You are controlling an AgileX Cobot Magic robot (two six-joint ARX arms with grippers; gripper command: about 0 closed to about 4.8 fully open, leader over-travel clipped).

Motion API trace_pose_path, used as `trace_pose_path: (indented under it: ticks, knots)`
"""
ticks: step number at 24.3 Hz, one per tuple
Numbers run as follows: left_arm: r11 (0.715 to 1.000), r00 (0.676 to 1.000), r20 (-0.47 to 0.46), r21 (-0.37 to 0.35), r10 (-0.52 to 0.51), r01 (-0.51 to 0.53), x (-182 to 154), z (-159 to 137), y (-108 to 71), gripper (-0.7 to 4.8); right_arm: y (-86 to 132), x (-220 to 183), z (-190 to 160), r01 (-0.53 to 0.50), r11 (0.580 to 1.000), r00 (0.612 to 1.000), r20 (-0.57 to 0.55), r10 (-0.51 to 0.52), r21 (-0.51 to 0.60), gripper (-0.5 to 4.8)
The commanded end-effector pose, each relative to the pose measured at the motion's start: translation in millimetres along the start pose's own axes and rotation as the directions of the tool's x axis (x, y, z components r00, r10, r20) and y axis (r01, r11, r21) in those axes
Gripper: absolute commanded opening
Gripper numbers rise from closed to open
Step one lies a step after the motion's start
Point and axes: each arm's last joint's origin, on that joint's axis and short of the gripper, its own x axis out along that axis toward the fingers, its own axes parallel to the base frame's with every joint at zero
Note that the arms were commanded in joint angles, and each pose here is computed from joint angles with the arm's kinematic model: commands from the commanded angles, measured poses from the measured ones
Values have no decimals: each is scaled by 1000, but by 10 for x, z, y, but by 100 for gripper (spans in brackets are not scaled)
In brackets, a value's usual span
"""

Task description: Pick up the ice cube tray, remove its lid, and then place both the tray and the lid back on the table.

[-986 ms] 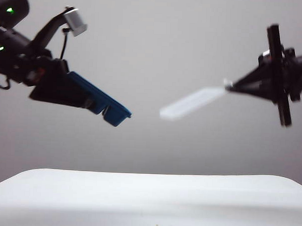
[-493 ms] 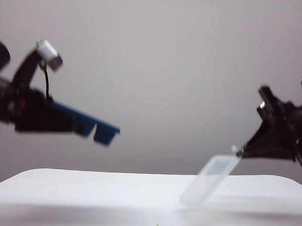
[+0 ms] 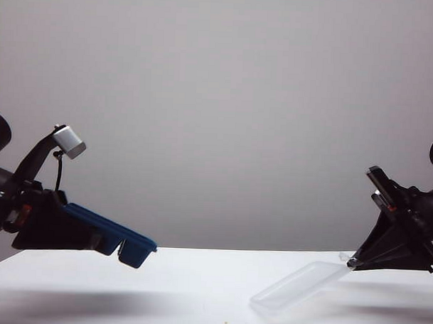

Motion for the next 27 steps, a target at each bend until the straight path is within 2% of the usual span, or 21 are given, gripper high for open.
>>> trace_pose_path:
  ticks: [1, 2, 4, 9, 13, 15, 19, 25, 27]
  knots:
    - [1000, 1000, -6, 2, 21, -21, -33, -21, 23, 221, 8, -22, 38, 12, 1000, 999, 30, -12, -20, 118]
    - [1000, 1000, -12, -3, 25, -25, -35, -28, 24, 229, 7, -22, 36, 14, 1000, 999, 30, -14, -19, 133]
    - [999, 999, -31, -19, 28, -29, -35, -43, 15, 292, 5, -23, 37, 17, 1000, 999, 31, -17, -19, 149]
    - [992, 985, -153, -80, 80, -93, -36, -110, -9, 437, 7, -23, 41, 17, 1000, 999, 34, -16, -22, 149]
    - [981, 964, -243, -129, 112, -147, -44, -157, -25, 446, 8, -23, 41, 14, 1000, 999, 33, -14, -21, 149]
    - [980, 962, -254, -143, 102, -142, -45, -169, -39, 453, 8, -23, 40, 14, 1000, 999, 33, -13, -22, 149]
    - [973, 944, -298, -135, 139, -186, -71, -186, -22, 479, 16, -22, 37, -13, 1000, 1000, 22, 14, -22, 149]
    - [965, 938, -313, -164, 147, -206, -131, -184, -17, 479, 22, -23, 35, -33, 999, 999, 14, 33, -22, 149]
    - [966, 938, -310, -152, 157, -212, -162, -114, -27, 479, 27, -24, 36, -44, 999, 999, 11, 44, -24, 149]
